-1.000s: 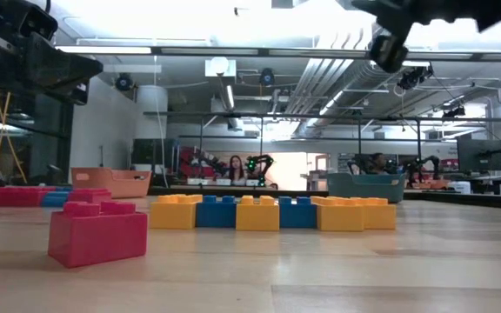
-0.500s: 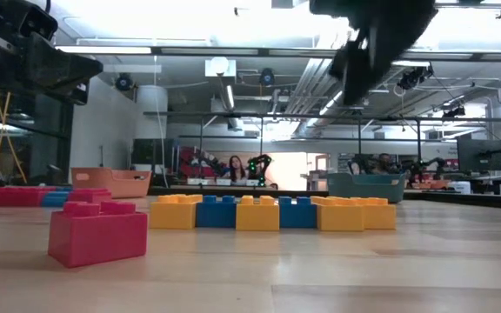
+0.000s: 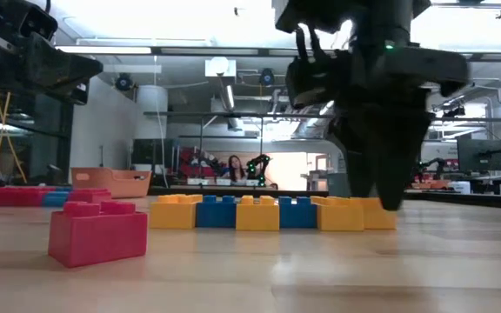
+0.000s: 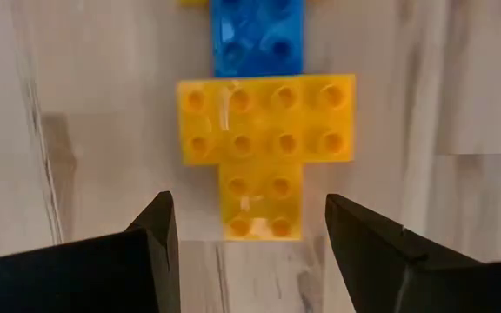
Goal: Sort blocks
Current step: Put the yellow game piece into the blue bin
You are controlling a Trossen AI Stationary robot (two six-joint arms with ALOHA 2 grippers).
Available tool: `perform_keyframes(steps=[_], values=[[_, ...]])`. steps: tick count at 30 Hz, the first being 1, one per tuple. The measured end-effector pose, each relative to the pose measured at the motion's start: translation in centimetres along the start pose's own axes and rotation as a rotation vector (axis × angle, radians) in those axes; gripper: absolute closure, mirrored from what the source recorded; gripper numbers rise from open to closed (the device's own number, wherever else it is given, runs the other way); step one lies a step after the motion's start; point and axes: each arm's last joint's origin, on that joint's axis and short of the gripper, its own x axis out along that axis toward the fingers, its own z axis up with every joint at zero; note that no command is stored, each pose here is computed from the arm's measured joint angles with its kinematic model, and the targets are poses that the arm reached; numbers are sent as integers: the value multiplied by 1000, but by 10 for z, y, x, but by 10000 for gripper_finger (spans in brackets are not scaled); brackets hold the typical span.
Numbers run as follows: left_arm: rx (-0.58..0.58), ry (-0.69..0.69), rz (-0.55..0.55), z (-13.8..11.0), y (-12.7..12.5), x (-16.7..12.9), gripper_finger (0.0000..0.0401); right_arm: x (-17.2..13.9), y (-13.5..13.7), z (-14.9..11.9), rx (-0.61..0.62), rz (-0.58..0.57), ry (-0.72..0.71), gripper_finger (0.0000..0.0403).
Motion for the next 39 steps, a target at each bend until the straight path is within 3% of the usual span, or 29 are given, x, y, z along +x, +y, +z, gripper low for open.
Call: perform_keyframes(steps=[4,8,10,12,15,20,23,25,27,32,35,39], values=[[0,0,0,0,0,0,401,11,4,-2,-34,-72,14,217],[0,0,0,0,0,0,401,22,7,-2,-55,-58,42,226],[0,0,0,0,0,0,401,24,8,-2,-48,-63,43,253],[0,0,0,0,0,0,401,22,8,-1,-19,-62,40,307],[0,0,0,0,0,0,401,10,0,2,11,-81,35,385],[0,0,0,0,0,0,401,-48,-28,3,41,-194,12,397],[0,0,0,0,0,0,401,-87,-58,-8,73,-335,10,397],[0,0,0,0,0,0,401,-116,-87,-16,168,-442,-56,400],[0,0,0,0,0,0,401,-141,-120,-29,346,-541,-125,400],[0,0,0,0,0,0,401,-170,-202,-72,768,-703,-193,401],[0,0,-1,0,0,0,401,-171,-241,-93,929,-675,-200,402],[0,0,0,0,0,0,401,-160,-270,-109,974,-579,-190,401]])
